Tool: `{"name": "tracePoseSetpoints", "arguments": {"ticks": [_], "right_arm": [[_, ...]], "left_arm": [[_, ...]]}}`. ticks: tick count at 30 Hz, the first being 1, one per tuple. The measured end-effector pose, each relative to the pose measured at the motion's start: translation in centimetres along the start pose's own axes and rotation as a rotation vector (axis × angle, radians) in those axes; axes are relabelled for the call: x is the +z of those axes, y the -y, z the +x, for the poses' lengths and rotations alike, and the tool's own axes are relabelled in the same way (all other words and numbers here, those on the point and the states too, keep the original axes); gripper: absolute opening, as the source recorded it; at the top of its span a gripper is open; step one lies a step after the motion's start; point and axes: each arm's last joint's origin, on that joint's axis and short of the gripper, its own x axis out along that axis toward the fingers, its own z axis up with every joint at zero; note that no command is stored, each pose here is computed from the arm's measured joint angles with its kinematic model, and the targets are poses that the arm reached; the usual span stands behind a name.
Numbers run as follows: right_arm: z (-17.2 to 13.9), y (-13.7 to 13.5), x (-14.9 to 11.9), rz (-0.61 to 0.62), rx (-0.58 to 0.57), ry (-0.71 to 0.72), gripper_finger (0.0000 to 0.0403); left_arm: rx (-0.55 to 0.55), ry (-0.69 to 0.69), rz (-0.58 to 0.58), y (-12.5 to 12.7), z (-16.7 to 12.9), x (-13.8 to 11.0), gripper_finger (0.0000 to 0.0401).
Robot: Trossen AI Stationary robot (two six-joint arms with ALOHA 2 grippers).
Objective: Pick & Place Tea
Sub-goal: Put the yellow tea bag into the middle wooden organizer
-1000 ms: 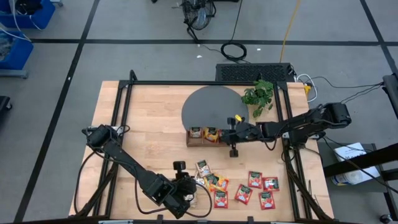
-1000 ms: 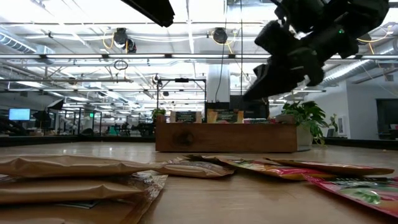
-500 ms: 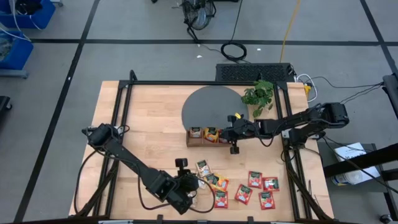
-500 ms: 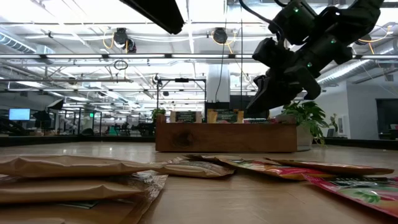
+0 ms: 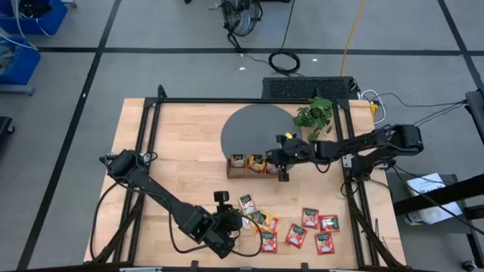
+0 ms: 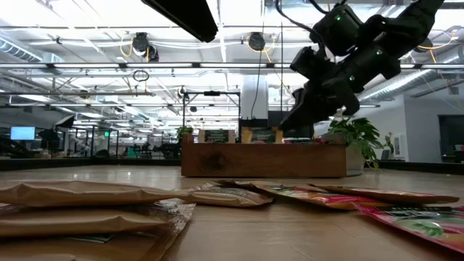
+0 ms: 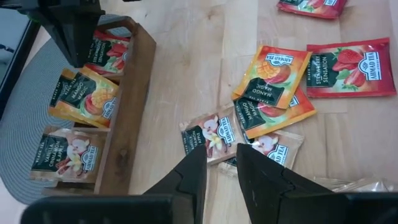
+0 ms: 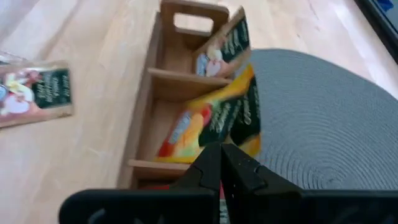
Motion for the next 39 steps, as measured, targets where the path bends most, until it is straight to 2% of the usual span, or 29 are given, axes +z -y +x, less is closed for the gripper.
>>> {"name": "tracePoseSetpoints", "arguments": {"ticks": [4, 8, 10, 16, 22, 27, 33, 39], "right_arm": [[0.0, 0.1, 0.0, -0.016, -0.011, 0.007, 0.0000], [-0.4, -2.1, 1.6, -0.124, 0.031, 0.119, 0.0000], [-0.6, -3.3, 2.3, -0.161, 0.015, 0.168, 0.0000], [0.4, -4.4, 0.9, -0.118, 0.075, 0.069, 0.0000], [2.3, -3.7, -0.3, -0.096, 0.057, -0.024, 0.0000], [2.6, -2.1, -0.4, -0.073, -0.054, -0.060, 0.0000], [2.6, -0.7, -0.5, -0.074, -0.100, -0.049, 0.0000], [2.6, -0.6, 0.1, -0.105, -0.111, 0.008, 0.0000]], "left_arm": [[0.000, 0.000, -0.006, 0.0, 0.0, 0.0, 0.0093], [0.000, 0.000, -0.023, 0.0, 0.0, 0.0, 0.0093], [-0.002, 0.001, -0.024, 0.1, -0.1, 0.0, 0.0093], [-0.005, 0.002, -0.018, 0.3, -0.2, -0.1, 0.0093], [-0.001, 0.003, -0.030, 0.0, 0.0, 0.0, 0.0093], [-0.001, 0.004, -0.025, 0.0, 0.0, 0.0, 0.0093], [0.003, -0.004, -0.011, 0.0, 0.0, -0.1, 0.0093], [0.010, -0.017, -0.016, -0.1, 0.0, -0.2, 0.0093]]}}
